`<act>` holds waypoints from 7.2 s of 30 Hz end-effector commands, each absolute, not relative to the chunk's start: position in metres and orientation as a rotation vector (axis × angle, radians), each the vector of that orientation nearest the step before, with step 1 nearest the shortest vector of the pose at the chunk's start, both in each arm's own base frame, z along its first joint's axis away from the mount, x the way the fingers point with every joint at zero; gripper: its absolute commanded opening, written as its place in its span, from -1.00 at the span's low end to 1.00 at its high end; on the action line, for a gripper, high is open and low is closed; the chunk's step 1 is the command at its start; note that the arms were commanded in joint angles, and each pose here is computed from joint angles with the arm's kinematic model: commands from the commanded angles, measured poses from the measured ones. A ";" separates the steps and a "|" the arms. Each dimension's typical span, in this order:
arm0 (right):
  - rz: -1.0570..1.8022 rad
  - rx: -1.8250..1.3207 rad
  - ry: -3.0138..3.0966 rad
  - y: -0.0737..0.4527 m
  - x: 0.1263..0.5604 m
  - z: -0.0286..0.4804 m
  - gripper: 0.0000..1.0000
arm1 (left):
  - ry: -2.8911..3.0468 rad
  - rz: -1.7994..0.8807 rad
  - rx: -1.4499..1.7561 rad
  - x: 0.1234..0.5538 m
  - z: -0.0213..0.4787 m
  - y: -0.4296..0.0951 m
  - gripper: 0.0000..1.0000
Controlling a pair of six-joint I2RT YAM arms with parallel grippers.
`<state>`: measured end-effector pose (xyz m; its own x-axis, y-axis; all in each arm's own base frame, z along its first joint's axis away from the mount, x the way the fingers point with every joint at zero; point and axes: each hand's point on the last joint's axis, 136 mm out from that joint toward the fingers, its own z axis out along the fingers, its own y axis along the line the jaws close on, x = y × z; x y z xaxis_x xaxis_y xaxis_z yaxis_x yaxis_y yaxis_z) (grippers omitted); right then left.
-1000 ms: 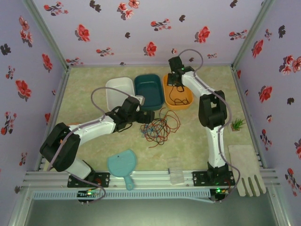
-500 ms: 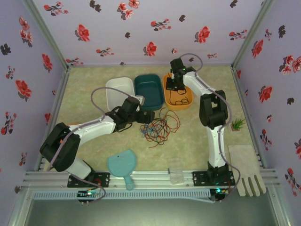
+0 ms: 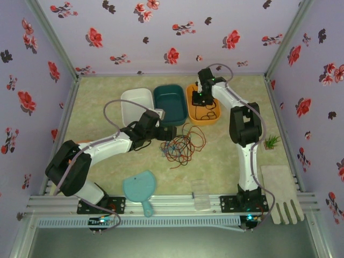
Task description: Untangle the cables
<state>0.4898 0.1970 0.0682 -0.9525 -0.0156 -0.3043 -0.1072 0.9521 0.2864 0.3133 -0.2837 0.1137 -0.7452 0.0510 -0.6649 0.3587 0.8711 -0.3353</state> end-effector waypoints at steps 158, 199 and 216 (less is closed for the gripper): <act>0.167 -0.062 2.704 0.183 0.536 0.069 -0.42 | 2.359 -0.609 0.263 0.317 0.123 -0.279 0.99; -0.234 0.445 2.666 0.024 0.387 0.112 -0.40 | 2.345 -0.613 0.273 0.316 0.132 -0.278 0.99; -0.178 0.393 2.719 0.038 0.445 0.079 -0.49 | 2.356 -0.609 0.263 0.315 0.126 -0.277 0.99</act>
<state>0.4306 0.0327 0.0724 -0.8924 0.2584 -0.3699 0.3122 0.9455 -0.0926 0.3115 -0.2769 0.1185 -0.7529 0.0441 -0.6566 0.3473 0.8741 -0.3395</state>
